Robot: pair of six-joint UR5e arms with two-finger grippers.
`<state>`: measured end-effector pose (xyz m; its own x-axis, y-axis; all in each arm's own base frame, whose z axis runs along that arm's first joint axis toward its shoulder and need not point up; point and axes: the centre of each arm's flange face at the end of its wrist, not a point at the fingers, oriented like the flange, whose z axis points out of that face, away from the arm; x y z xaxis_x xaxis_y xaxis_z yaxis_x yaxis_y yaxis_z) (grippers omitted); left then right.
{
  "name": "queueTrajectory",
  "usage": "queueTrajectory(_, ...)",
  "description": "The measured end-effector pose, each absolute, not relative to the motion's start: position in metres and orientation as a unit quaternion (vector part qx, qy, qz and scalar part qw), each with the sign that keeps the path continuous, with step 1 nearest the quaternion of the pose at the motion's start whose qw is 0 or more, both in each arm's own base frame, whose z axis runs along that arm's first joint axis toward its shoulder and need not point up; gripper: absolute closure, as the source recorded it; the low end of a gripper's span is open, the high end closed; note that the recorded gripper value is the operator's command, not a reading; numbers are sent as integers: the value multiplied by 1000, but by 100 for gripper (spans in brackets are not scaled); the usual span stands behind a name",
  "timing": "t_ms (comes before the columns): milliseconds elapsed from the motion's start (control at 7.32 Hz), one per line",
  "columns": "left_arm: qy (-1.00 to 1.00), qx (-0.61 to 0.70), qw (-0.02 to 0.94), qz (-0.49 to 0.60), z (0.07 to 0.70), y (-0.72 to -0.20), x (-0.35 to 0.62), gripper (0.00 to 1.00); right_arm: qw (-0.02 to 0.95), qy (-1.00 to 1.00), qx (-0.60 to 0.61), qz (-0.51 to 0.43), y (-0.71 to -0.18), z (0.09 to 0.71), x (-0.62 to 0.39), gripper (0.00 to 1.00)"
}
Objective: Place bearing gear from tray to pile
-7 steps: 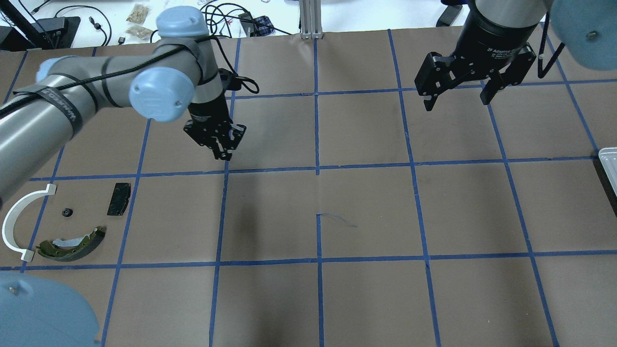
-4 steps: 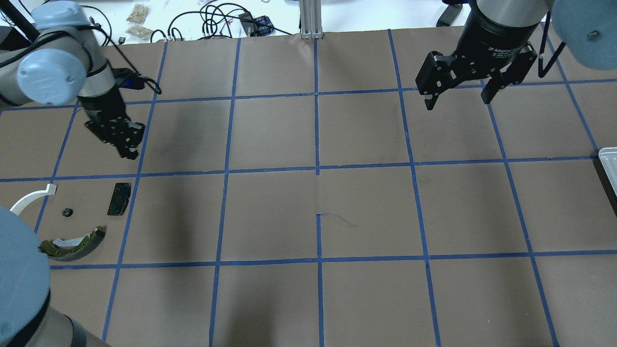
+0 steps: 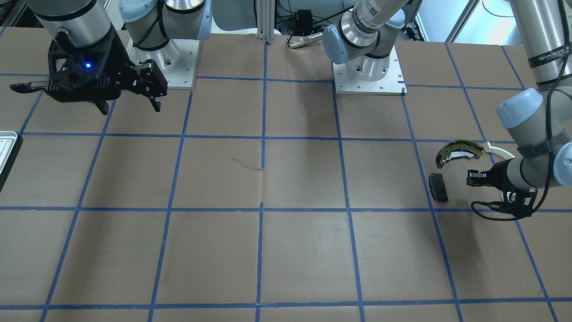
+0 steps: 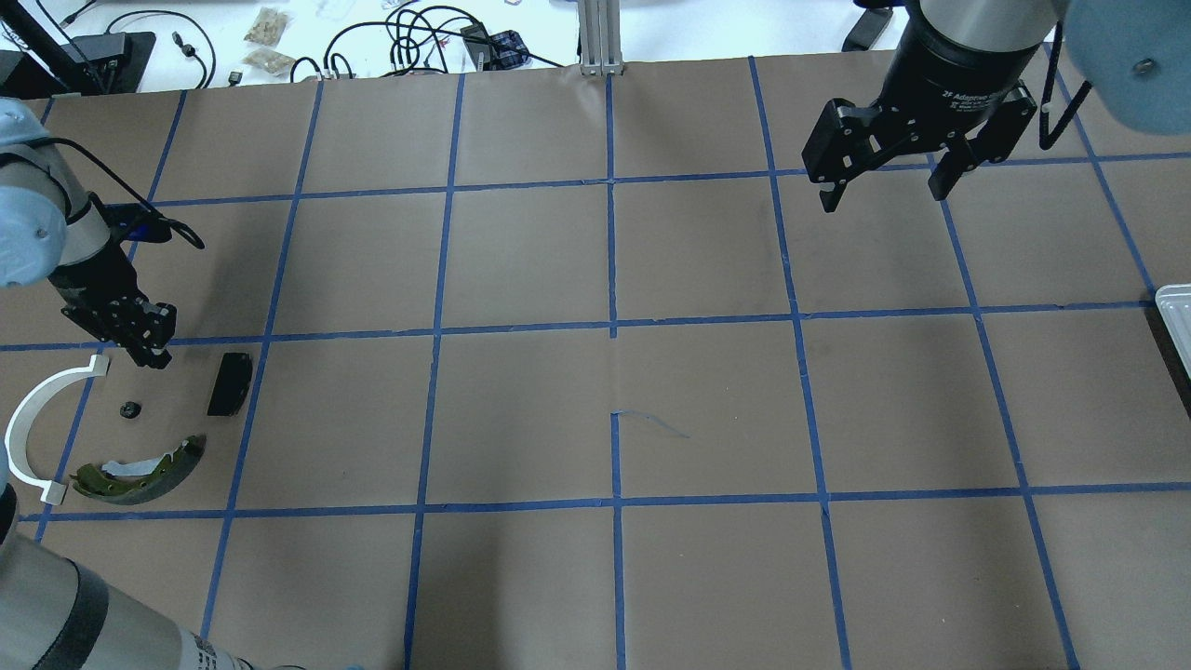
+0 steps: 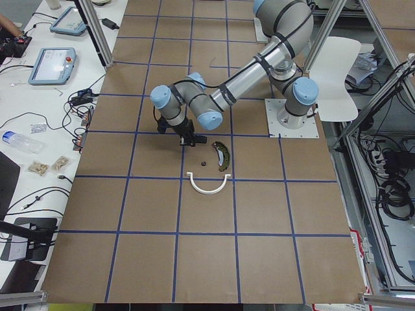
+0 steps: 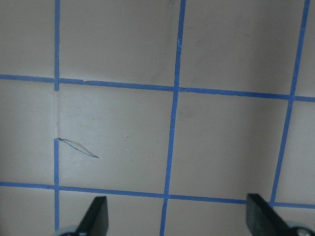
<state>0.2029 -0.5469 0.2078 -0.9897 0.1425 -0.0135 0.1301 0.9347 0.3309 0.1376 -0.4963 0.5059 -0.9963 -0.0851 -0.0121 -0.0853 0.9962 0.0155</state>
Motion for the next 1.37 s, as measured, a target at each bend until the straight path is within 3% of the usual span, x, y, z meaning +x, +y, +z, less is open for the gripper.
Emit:
queueTrajectory(683, 981, 78, 66, 167, 171, -509, 214, 100, 6, 999, -43, 8, -496, 505, 138, 0)
queueTrajectory(820, 980, 76, 64, 171, 169, -504, 216, 94, 6, 999, -43, 9, -496, 505, 138, 0)
queueTrajectory(956, 980, 72, 59, 175, 164, -499, 219, 44, 6, 999, -43, 10, -496, 504, 138, 0)
queueTrajectory(1093, 980, 69, 57, 175, 162, -497, 222, 13, 6, 999, -43, 10, -496, 504, 138, 0)
queueTrajectory(1366, 982, 68, 61, 168, 168, -498, 222, 8, 6, 999, -43, 11, -496, 503, 138, 0)
